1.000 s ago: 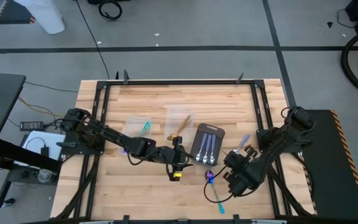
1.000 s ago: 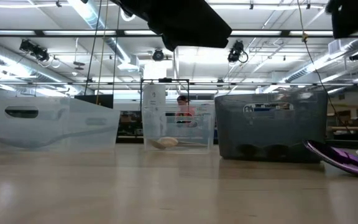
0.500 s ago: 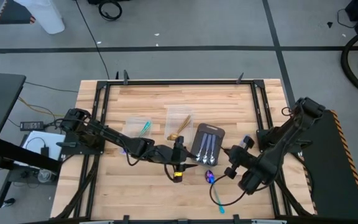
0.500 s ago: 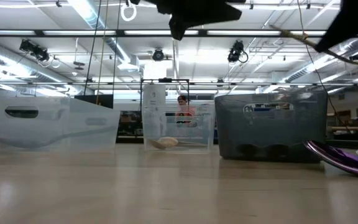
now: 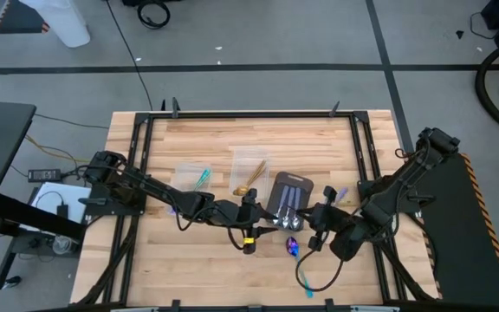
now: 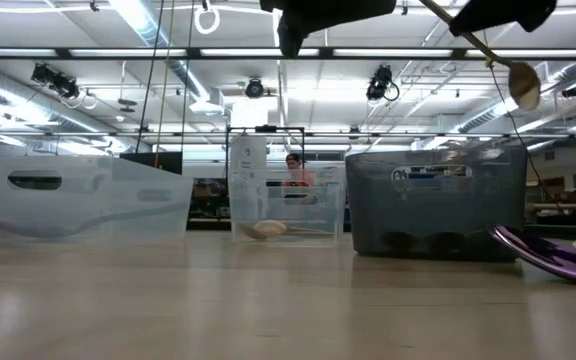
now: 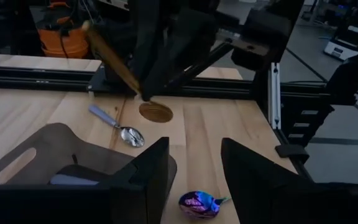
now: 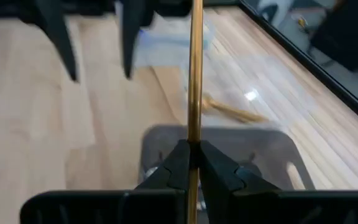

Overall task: Sort silverware by color (type)
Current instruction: Put the gold spoon into the right transparent bin

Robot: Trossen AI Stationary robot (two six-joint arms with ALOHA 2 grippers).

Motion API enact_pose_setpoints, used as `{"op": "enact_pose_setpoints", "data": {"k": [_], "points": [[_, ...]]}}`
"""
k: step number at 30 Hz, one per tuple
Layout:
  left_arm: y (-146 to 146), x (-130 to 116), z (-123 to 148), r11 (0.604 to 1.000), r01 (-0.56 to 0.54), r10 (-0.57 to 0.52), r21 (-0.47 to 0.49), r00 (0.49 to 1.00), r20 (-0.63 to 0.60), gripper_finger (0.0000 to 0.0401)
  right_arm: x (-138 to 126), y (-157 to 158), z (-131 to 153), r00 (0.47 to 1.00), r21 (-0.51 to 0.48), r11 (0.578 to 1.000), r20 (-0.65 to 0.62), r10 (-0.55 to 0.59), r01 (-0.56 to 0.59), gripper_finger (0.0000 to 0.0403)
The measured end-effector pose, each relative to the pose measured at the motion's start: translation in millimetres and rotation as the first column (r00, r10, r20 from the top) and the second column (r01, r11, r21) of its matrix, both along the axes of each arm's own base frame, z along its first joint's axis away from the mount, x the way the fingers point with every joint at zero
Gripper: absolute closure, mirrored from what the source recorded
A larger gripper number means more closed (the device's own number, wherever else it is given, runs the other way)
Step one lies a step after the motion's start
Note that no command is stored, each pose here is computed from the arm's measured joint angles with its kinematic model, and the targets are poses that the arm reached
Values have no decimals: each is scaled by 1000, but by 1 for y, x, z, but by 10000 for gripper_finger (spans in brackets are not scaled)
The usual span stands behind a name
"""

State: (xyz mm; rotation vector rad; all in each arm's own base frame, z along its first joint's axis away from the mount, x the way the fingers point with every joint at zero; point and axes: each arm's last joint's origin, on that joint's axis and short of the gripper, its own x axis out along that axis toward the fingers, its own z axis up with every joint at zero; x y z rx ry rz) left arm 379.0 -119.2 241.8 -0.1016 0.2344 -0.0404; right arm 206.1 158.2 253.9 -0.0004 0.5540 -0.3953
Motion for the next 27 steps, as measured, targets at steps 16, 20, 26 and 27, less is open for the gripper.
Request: {"op": "enact_pose_setpoints", "data": {"k": [16, 20, 26, 27], "points": [[7, 4, 11, 999, -24, 27, -36, 993, 111, 246, 11, -8, -20, 917, 23, 970, 332, 220, -241, 370], [8, 5, 12, 999, -25, 29, -39, 992, 120, 246, 11, -13, -25, 892, 15, 968, 392, 224, -250, 370], [15, 7, 17, 998, -42, 51, -56, 984, 171, 246, 14, -19, -28, 870, 26, 959, 428, 246, -284, 370], [17, 8, 18, 997, -45, 55, -60, 982, 182, 246, 14, -20, -28, 869, 26, 959, 430, 245, -282, 370]]}}
